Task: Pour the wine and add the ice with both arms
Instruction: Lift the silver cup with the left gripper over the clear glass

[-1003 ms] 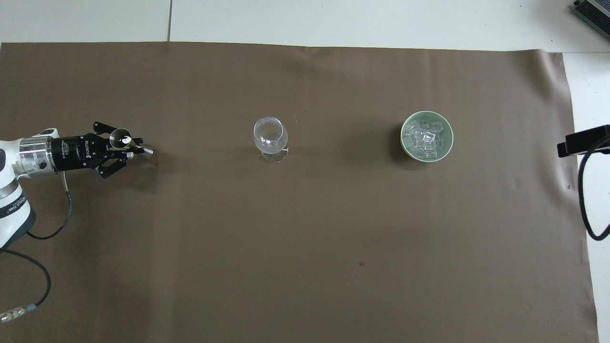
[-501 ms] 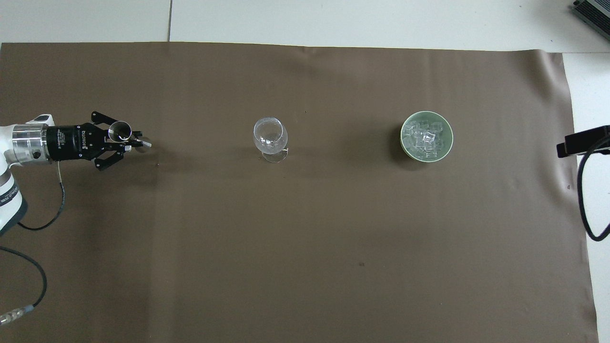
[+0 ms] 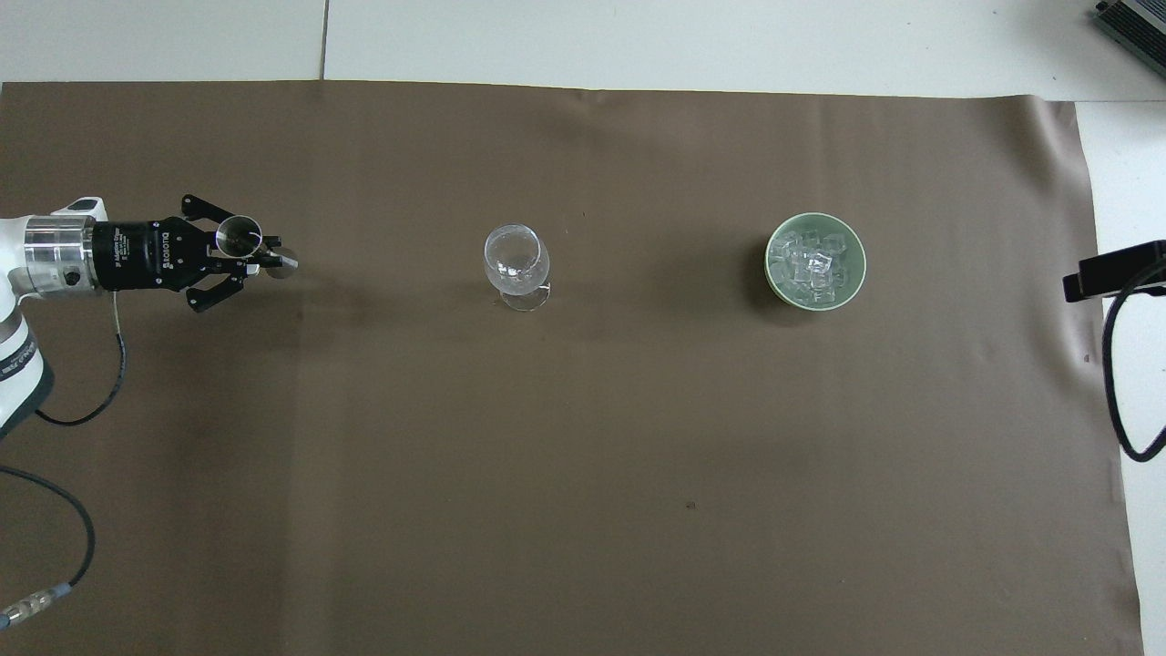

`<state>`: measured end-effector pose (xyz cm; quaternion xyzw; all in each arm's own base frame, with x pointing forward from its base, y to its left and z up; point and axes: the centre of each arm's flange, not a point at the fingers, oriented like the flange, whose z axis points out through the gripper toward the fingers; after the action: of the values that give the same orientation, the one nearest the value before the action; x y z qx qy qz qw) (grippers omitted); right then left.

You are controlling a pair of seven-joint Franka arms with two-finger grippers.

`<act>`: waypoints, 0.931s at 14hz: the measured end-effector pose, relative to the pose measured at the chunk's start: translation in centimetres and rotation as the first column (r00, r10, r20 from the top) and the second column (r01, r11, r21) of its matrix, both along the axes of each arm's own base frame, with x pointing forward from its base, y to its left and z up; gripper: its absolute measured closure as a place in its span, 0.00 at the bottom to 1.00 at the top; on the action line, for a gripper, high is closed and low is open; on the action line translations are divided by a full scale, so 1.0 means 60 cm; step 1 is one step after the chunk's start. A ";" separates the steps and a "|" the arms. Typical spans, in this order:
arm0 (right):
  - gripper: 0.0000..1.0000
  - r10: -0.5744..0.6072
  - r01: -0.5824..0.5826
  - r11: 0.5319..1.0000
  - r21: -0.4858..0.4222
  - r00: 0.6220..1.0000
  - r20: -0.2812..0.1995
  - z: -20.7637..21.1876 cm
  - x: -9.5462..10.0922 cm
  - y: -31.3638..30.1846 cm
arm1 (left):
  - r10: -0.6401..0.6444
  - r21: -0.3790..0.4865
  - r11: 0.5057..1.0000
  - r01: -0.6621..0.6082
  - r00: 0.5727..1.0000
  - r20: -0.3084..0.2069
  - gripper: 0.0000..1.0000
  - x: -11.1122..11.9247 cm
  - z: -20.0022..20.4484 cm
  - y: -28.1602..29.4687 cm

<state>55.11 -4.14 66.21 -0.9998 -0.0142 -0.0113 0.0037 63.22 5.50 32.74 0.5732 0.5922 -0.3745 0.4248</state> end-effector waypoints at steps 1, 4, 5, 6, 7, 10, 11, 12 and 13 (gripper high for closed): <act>0.00 0.000 0.000 1.000 0.000 1.000 0.000 0.000 0.000 0.000 | -0.009 0.003 1.000 0.009 1.000 0.006 0.78 0.001 0.008 -0.010; 0.00 0.000 0.000 1.000 0.000 1.000 0.000 0.000 0.000 0.000 | -0.032 0.011 0.999 0.032 0.999 0.019 0.78 0.002 0.036 -0.040; 0.00 0.000 0.000 1.000 0.000 1.000 0.000 0.000 0.000 0.000 | -0.041 0.014 0.999 0.041 0.999 0.025 0.78 0.003 0.045 -0.050; 0.00 0.001 -0.001 1.000 0.000 1.000 0.000 0.000 0.000 0.000 | -0.051 0.016 0.999 0.051 0.998 0.029 0.78 0.003 0.053 -0.061; 0.00 0.001 -0.001 1.000 0.000 1.000 0.000 0.000 0.000 0.001 | -0.061 0.018 0.998 0.060 0.998 0.032 0.78 0.003 0.061 -0.074; 0.00 0.001 -0.001 1.000 0.000 1.000 0.000 0.000 0.000 0.001 | -0.074 0.025 0.997 0.073 0.997 0.029 0.78 0.002 0.084 -0.100; 0.00 0.001 -0.001 1.000 0.000 1.000 0.000 0.000 0.000 0.001 | -0.073 0.030 0.997 0.072 0.997 0.027 0.78 0.002 0.090 -0.105; 0.00 0.001 -0.001 1.000 0.000 1.000 0.000 0.000 0.000 0.001 | -0.073 0.037 0.997 0.072 0.997 0.022 0.78 0.003 0.097 -0.110; 0.00 0.001 -0.001 1.000 0.000 1.000 0.000 0.000 0.000 0.001 | -0.077 0.047 0.996 0.076 0.997 0.017 0.78 0.005 0.105 -0.118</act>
<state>55.12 -4.09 66.21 -0.9998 -0.0147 -0.0113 0.0037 63.49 -1.59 39.04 0.6087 0.5743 -0.3714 0.4022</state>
